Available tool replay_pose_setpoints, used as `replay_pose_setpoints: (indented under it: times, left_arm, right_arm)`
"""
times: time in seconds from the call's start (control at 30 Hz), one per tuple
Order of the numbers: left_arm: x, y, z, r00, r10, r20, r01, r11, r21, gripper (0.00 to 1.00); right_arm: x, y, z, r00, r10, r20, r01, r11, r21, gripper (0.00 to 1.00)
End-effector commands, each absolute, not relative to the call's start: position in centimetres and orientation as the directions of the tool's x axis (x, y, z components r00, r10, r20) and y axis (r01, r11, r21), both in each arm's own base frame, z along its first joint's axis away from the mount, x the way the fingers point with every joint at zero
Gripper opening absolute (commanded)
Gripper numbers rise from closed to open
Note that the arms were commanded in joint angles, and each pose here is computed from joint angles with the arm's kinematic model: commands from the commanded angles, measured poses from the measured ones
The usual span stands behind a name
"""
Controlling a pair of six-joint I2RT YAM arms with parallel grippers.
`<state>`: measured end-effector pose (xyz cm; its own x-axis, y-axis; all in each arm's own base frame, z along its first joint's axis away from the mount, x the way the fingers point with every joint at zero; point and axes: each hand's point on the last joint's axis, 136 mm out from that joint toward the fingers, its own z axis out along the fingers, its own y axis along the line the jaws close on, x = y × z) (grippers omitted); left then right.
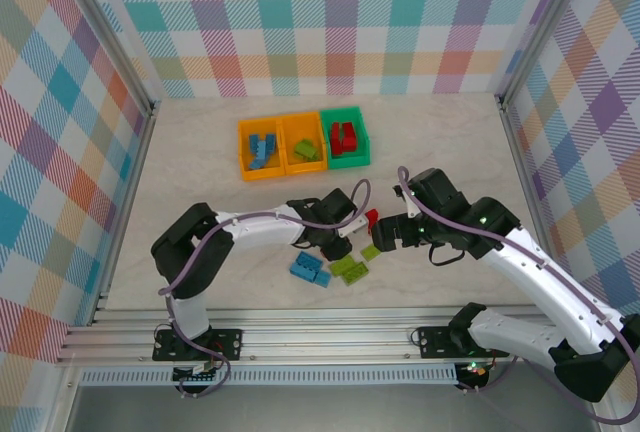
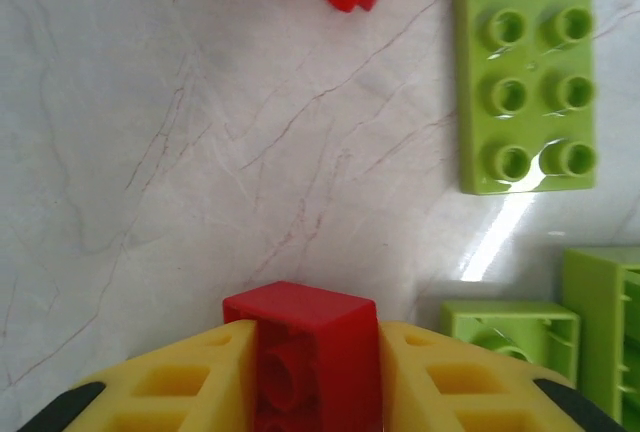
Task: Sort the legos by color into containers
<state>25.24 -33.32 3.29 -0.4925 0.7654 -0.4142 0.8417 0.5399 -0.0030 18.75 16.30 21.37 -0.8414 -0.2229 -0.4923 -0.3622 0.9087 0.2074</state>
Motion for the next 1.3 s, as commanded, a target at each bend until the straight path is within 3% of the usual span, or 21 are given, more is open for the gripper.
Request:
replay_pose_setpoints:
  times: [0.0,0.1,0.27,0.6,0.83,1.03,1.13,1.27]
  left_arm:
    - [24.9,-31.0,0.5,-0.496,0.817,-0.293,0.844,0.533,0.057,0.31]
    - [24.9,-31.1,0.8,-0.489,0.817,-0.307,0.846,0.529,0.060,0.25]
    - [25.7,-32.0,3.3,-0.480,0.779,-0.402,0.834,0.547,0.065,0.00]
    - [30.7,-33.9,11.5,-0.498,0.567,-0.656,0.764,0.644,-0.023,0.00]
    - [43.2,-34.4,17.6,-0.484,0.324,-0.813,0.604,0.796,-0.042,0.00]
    - [53.4,-35.6,18.9,-0.451,0.192,-0.872,0.514,0.854,-0.077,0.00]
    - [56.6,-36.0,18.4,-0.454,0.168,-0.875,0.492,0.866,-0.089,0.07]
    - [58.4,-36.7,18.5,-0.434,0.154,-0.888,0.500,0.861,-0.095,0.29]
  right_arm:
    - [19.0,16.3,22.2,-0.832,-0.195,-0.519,-0.353,0.909,0.224,1.00]
    - [19.0,16.3,22.3,-0.832,-0.191,-0.521,-0.350,0.909,0.225,1.00]
    - [19.1,16.4,22.4,-0.831,-0.186,-0.524,-0.348,0.910,0.228,1.00]
    - [19.5,16.5,23.1,-0.823,-0.150,-0.547,-0.332,0.910,0.250,1.00]
    - [20.5,17.1,23.6,-0.809,-0.103,-0.579,-0.312,0.909,0.275,1.00]
    - [20.7,17.4,23.7,-0.809,-0.084,-0.581,-0.302,0.908,0.289,1.00]
    - [20.7,17.5,23.8,-0.811,-0.078,-0.580,-0.301,0.906,0.299,1.00]
    - [20.6,17.5,23.7,-0.812,-0.080,-0.578,-0.302,0.906,0.298,1.00]
